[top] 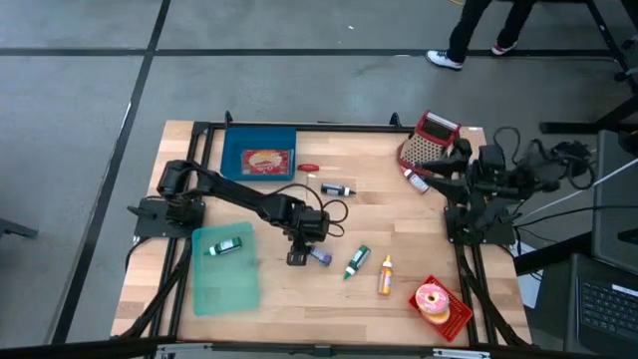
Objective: Pick & Place Food Item
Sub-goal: Put the violet food coloring bottle into the green bin
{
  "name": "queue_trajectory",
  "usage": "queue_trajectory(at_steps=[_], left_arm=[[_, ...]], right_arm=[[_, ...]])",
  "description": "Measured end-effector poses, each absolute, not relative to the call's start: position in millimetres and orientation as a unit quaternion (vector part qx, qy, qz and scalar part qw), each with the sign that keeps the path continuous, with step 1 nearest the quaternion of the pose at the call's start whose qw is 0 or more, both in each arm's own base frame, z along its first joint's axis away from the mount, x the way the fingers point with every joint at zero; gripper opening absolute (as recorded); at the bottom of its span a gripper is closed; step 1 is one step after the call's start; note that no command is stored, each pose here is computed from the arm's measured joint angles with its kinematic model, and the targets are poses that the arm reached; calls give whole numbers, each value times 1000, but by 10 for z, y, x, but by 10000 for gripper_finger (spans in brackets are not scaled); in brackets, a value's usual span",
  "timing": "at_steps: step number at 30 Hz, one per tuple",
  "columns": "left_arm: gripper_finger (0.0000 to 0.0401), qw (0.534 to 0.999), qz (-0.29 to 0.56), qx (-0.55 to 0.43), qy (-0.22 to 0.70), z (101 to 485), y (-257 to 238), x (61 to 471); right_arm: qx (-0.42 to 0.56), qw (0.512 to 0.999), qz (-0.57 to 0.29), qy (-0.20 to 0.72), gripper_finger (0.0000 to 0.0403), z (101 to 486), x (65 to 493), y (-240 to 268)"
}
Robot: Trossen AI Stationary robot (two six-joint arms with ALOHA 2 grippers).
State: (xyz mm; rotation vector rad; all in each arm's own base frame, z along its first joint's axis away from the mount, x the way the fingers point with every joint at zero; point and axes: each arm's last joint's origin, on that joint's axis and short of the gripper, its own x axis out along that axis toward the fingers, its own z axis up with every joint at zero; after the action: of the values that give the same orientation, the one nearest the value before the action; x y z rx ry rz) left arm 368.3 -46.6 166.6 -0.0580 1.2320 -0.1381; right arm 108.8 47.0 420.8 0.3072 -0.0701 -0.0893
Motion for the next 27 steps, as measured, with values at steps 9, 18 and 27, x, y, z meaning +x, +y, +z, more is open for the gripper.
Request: queue_trajectory(at_steps=[9, 18, 27], left_arm=[[194, 813, -87, 10, 576, 1661, -509, 3675], [194, 793, -118, 189, 567, 1745, -611, 3672], [194, 769, -214, 341, 496, 1901, -648, 3794]], right_arm=[[153, 976, 19, -157, 181, 3680, 761, 337], [158, 973, 20, -167, 181, 3652, 691, 288], [158, 973, 21, -165, 181, 3648, 692, 290]])
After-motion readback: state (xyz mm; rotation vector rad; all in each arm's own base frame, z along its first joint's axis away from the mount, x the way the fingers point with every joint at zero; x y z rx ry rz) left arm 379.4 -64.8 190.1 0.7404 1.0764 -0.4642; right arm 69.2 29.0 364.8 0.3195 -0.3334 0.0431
